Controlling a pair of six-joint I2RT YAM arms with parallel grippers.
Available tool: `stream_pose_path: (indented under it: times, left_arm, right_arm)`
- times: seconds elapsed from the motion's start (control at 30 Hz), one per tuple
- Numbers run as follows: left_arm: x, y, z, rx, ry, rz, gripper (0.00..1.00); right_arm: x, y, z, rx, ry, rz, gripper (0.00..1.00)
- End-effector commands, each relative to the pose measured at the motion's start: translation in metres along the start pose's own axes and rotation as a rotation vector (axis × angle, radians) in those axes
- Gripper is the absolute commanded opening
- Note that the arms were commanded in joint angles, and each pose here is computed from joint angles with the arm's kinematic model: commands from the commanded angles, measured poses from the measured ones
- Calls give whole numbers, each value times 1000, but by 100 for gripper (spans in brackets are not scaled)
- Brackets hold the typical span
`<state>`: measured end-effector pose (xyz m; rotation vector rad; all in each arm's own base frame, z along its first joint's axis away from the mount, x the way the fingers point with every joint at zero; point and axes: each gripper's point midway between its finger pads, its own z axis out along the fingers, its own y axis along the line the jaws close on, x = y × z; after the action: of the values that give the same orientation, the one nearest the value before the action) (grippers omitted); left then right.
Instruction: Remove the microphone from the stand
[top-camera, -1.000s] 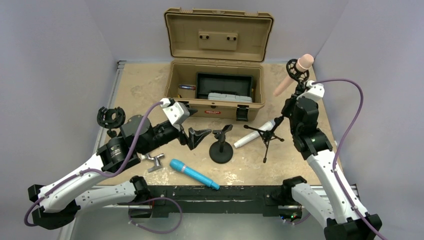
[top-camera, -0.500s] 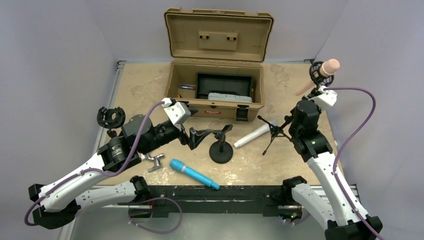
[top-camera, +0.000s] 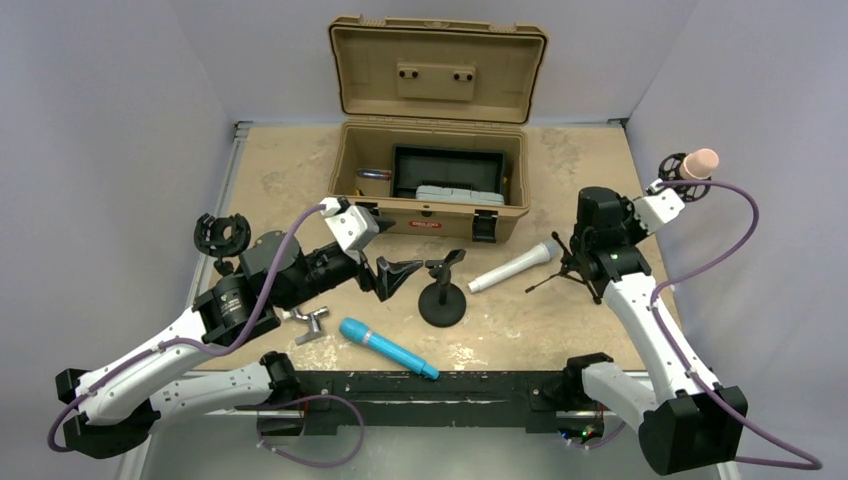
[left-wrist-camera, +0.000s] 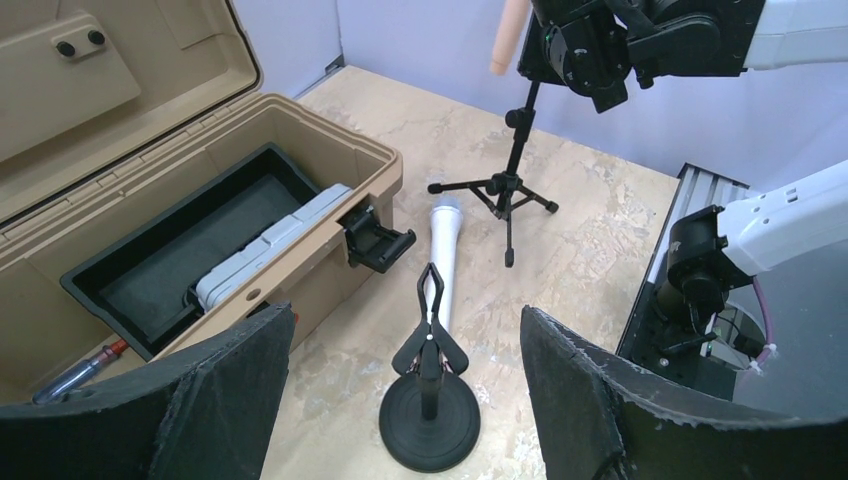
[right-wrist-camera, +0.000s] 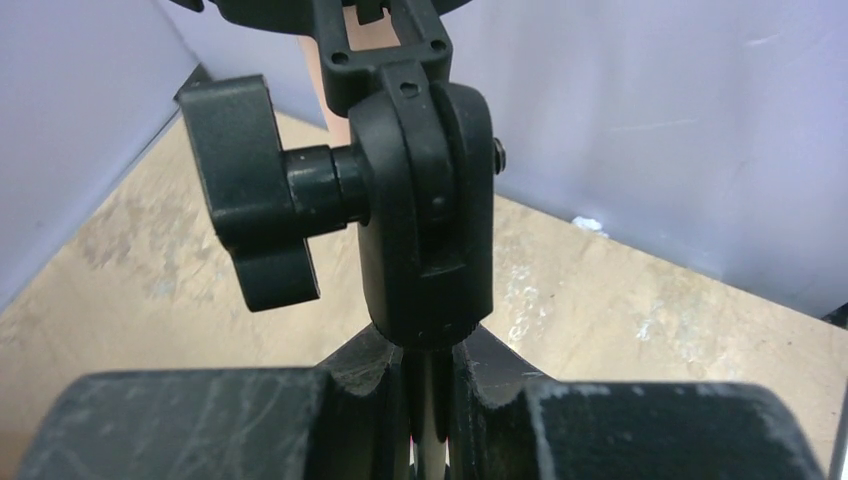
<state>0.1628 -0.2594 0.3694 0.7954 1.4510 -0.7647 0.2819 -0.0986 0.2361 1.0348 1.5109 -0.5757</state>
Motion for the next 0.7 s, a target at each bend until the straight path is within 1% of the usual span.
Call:
stream_pose_path:
  times: [0.0, 0.13, 0.37, 0.67]
  left_arm:
    - [-18, -1, -5, 5, -58, 8, 81]
    - [-19, -2, -5, 6, -58, 7, 81]
    - [-21, -3, -7, 14, -65, 4, 81]
    - [-20, -3, -6, 10, -64, 6, 81]
  right_arm:
    - [-61, -12, -4, 79, -156, 187, 0]
    - [-68, -19, -4, 122, -176, 171, 0]
    - [-51, -22, 0, 135, -155, 86, 0]
    - [-27, 3, -2, 81, -126, -33, 0]
